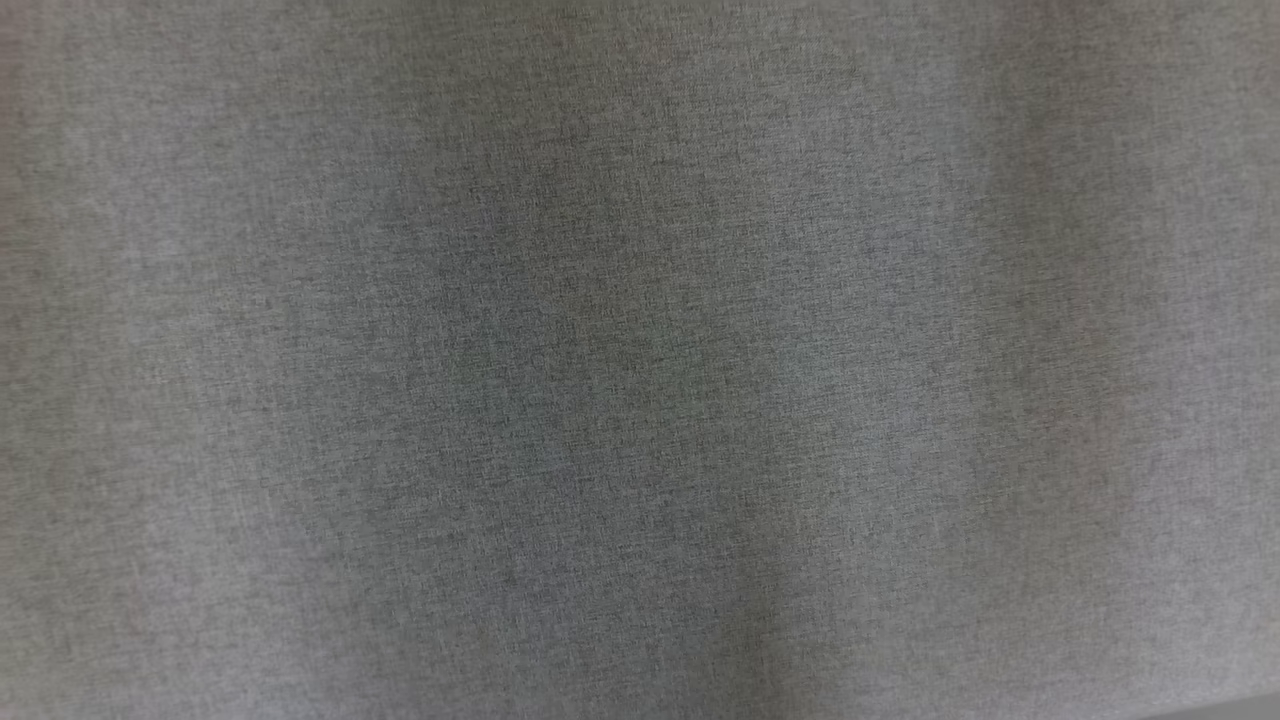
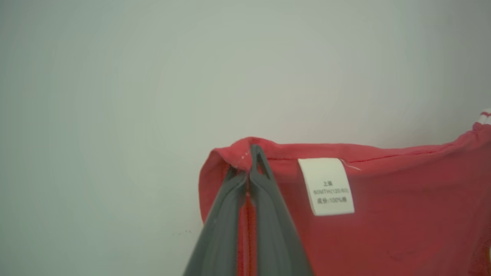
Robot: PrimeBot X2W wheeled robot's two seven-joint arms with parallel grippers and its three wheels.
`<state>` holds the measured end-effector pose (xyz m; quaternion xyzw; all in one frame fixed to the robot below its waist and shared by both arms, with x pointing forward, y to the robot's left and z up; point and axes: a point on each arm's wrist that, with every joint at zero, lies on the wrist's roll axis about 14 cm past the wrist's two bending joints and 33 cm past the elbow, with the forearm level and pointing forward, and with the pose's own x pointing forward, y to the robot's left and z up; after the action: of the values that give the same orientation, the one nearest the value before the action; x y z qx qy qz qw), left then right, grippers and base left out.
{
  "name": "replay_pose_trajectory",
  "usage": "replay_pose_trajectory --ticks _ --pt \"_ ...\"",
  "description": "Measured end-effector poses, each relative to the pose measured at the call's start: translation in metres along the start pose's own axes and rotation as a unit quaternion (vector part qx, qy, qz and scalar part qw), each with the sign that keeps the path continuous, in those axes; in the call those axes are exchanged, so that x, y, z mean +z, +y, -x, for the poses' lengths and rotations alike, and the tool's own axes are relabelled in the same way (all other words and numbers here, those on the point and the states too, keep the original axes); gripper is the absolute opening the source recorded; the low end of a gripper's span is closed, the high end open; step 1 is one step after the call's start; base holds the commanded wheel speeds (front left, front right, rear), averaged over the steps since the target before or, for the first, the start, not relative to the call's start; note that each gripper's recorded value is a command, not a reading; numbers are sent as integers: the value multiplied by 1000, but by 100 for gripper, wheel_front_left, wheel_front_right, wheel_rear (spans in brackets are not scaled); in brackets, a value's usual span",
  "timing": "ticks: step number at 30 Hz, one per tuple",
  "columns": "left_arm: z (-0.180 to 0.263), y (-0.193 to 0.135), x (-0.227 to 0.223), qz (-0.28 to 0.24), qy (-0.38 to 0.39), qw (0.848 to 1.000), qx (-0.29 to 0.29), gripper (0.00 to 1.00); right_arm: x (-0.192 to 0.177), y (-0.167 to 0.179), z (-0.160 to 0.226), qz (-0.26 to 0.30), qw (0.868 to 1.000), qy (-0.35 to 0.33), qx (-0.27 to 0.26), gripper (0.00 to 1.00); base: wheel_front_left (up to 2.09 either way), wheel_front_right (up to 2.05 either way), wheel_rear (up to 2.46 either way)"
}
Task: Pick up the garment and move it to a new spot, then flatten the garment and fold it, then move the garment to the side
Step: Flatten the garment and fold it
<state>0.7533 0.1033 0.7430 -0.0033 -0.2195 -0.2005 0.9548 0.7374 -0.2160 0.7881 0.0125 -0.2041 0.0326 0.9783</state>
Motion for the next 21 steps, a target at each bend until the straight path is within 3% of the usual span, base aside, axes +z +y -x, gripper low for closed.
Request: replay_pose_trajectory --ticks 11,16,21 --pt "23 -33 -50 31 41 998 -48 0 -50 15 19 -25 998 43 33 0 0 0 0" --pt "65 -33 -84 76 65 994 -43 0 -91 7 67 -44 993 93 53 0 0 0 0" --pt "124 -53 -115 116 114 986 -45 0 -113 -9 140 -66 985 143 69 0 0 0 0"
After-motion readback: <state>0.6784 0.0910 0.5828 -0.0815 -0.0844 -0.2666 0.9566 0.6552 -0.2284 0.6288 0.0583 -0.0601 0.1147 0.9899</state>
